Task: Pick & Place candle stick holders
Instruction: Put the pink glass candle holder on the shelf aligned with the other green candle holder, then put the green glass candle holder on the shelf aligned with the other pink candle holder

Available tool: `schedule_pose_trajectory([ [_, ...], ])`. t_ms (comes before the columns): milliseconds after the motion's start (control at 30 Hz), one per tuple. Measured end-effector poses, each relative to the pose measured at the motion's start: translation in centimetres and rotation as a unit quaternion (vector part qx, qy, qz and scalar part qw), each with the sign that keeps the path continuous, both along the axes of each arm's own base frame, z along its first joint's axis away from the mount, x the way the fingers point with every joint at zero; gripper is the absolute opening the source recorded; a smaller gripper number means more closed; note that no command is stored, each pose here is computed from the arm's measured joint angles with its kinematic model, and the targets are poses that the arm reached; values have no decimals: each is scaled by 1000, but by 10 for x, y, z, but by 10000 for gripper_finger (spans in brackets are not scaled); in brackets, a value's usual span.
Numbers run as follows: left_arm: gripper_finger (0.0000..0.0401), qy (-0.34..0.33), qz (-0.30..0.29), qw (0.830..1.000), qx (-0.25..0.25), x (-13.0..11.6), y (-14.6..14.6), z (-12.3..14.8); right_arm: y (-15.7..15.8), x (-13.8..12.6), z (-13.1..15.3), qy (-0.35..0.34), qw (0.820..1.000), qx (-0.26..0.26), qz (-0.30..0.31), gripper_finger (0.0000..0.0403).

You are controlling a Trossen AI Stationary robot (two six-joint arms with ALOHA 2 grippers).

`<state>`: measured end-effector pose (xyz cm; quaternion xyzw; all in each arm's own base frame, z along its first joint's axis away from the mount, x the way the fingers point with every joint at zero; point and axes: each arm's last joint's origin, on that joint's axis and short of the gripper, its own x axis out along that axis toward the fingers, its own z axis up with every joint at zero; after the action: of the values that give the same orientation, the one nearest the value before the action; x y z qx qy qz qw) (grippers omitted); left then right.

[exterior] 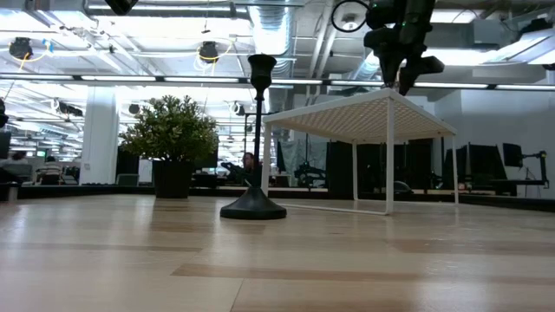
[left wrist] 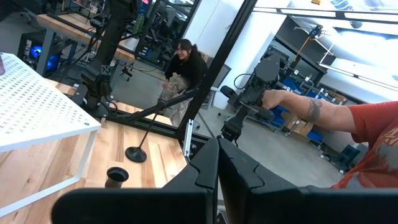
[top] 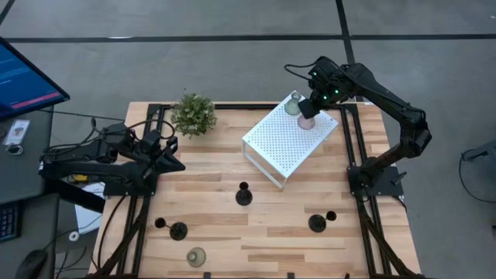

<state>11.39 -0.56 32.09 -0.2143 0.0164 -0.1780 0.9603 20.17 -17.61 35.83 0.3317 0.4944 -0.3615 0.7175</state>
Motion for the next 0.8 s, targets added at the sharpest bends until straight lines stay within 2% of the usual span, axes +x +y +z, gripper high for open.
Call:
schedule_pose_trajectory([
  [433,9,1,0,1000,-2,0,0,0,4,-6,15,-13,1000,-28,-1,190],
  [600,9,1,0,1000,-2,0,0,0,10,-6,45,-51,997,-59,8,189],
  [800,9,1,0,1000,-2,0,0,0,32,-16,95,-106,991,-87,5,178],
])
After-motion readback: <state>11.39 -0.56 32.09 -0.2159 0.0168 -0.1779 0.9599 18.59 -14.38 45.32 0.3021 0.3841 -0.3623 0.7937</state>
